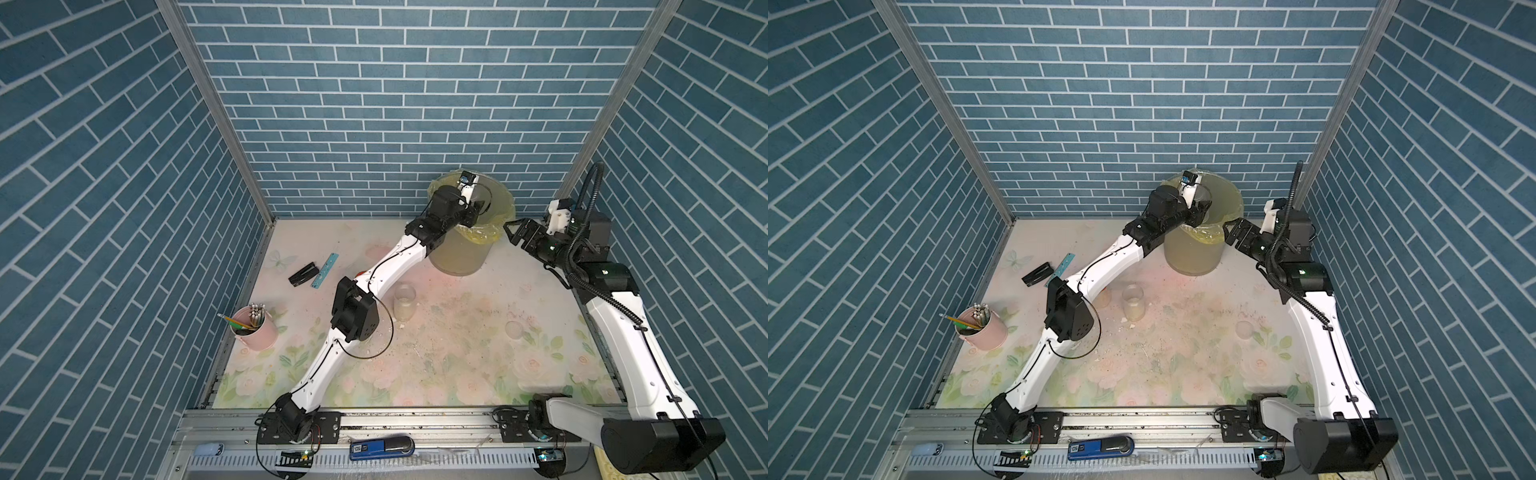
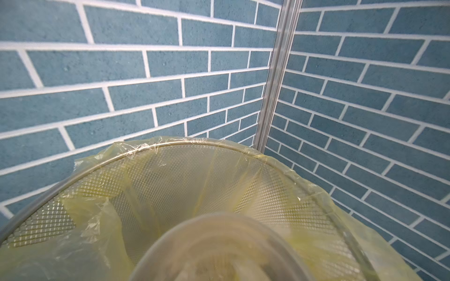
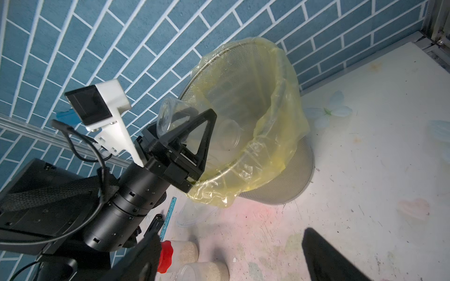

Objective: Empty moldy rice from jars
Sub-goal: Pour the moldy rice from the jar into the trash bin.

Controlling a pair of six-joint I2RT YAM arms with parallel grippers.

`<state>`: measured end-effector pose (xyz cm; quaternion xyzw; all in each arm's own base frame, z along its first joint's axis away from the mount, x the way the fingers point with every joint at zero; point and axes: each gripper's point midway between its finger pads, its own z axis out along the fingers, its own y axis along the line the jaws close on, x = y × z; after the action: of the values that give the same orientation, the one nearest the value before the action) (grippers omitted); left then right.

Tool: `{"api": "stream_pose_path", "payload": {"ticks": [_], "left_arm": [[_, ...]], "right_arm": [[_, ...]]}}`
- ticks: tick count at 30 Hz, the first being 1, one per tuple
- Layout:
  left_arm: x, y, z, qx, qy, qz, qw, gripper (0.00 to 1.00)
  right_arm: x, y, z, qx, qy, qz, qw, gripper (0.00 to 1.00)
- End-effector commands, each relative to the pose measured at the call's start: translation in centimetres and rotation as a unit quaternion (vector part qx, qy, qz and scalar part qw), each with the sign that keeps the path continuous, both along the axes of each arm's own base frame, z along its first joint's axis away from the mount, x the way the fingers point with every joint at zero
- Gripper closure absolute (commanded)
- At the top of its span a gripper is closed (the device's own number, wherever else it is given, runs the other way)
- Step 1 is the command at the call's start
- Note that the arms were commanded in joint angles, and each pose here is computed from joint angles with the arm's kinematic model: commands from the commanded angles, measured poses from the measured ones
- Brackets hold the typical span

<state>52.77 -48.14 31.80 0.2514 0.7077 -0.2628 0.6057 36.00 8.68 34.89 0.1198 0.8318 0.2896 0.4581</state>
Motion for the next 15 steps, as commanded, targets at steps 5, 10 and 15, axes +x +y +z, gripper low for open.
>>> {"api": "stream_pose_path", "payload": {"ticks": [5,10,15], "left_arm": [[-0.9,1.0,2.8,0.037,-0.041,-0.007,0.998,0.62],[-0.9,1.5,3.6,0.055,-0.06,-0.004,0.997,0.62],[-1.7,2.2,5.2,0.08,-0.099,0.004,0.992,0.63]], "right_arm": [[0.1,-1.1,0.1,-0.02,-0.012,-0.016,1.0,0.09],[0.5,-1.1,-0.2,-0.021,-0.01,-0.013,1.0,0.09],[0.6,-0.7,0.3,-0.018,-0.017,-0.001,1.0,0.02]]}}
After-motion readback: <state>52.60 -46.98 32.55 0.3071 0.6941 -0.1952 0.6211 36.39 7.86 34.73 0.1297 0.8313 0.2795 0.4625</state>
